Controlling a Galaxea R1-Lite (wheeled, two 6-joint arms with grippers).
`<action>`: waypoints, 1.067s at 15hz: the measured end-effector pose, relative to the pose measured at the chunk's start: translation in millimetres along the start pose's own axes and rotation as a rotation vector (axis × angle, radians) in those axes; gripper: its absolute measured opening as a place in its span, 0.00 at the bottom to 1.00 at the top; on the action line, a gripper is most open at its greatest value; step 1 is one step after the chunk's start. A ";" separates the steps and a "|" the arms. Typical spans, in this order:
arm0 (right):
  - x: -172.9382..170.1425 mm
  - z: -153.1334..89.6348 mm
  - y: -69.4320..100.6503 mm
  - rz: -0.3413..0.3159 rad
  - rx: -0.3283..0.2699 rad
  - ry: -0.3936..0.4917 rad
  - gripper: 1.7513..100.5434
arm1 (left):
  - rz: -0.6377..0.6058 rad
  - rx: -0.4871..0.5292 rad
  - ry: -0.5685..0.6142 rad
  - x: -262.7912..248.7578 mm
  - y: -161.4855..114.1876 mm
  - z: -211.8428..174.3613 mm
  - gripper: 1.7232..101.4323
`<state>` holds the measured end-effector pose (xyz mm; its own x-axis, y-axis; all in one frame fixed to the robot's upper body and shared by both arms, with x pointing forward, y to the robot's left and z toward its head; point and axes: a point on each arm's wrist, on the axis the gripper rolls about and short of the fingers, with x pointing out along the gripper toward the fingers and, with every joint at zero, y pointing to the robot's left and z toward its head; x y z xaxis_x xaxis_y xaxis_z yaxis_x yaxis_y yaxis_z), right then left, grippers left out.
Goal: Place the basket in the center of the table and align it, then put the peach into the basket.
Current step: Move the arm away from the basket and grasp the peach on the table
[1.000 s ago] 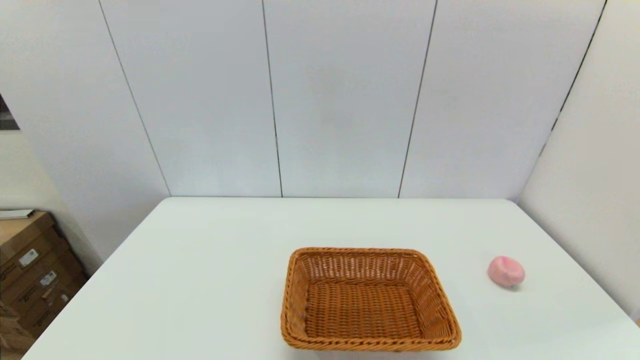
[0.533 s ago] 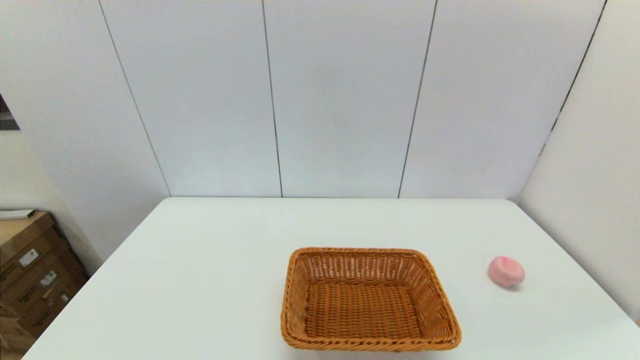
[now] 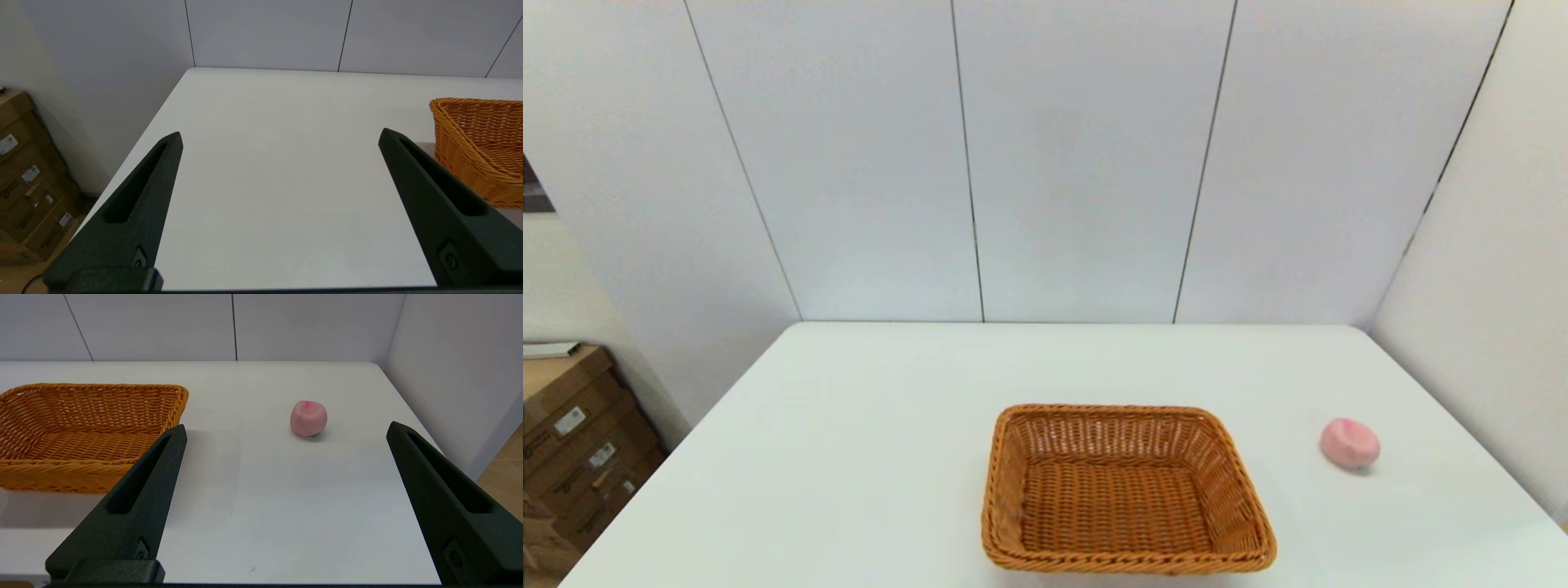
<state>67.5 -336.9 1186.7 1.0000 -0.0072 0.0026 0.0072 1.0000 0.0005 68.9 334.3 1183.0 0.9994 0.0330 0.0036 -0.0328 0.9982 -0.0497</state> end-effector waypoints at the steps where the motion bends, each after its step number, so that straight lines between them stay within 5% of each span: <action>1: -0.7 3.3 0.1 0.007 -0.005 0.012 0.96 | 0.000 0.000 0.000 0.0 0.0 0.0 0.96; 5: 15.3 35.6 0.4 0.008 -0.001 0.223 0.96 | 0.000 -0.009 0.000 0.0 0.0 -0.1 0.96; 9: 95.9 67.0 -0.2 -0.056 -0.015 0.559 0.96 | 0.000 -0.011 0.001 0.1 0.0 -0.5 0.96; 12: 180.4 55.1 -0.8 -0.106 -0.035 0.699 0.96 | 0.000 -0.012 0.002 0.1 0.0 -0.6 0.96; 16: 270.5 7.9 -6.6 -0.171 -0.044 0.707 0.96 | 0.000 -0.013 0.002 0.1 0.0 -0.6 0.96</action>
<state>338.0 -345.4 1195.4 0.7476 -0.1761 -0.6404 0.1487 0.9841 -0.0970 69.0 334.3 1182.4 0.9994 0.0332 0.0015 -0.0330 0.9975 -0.0623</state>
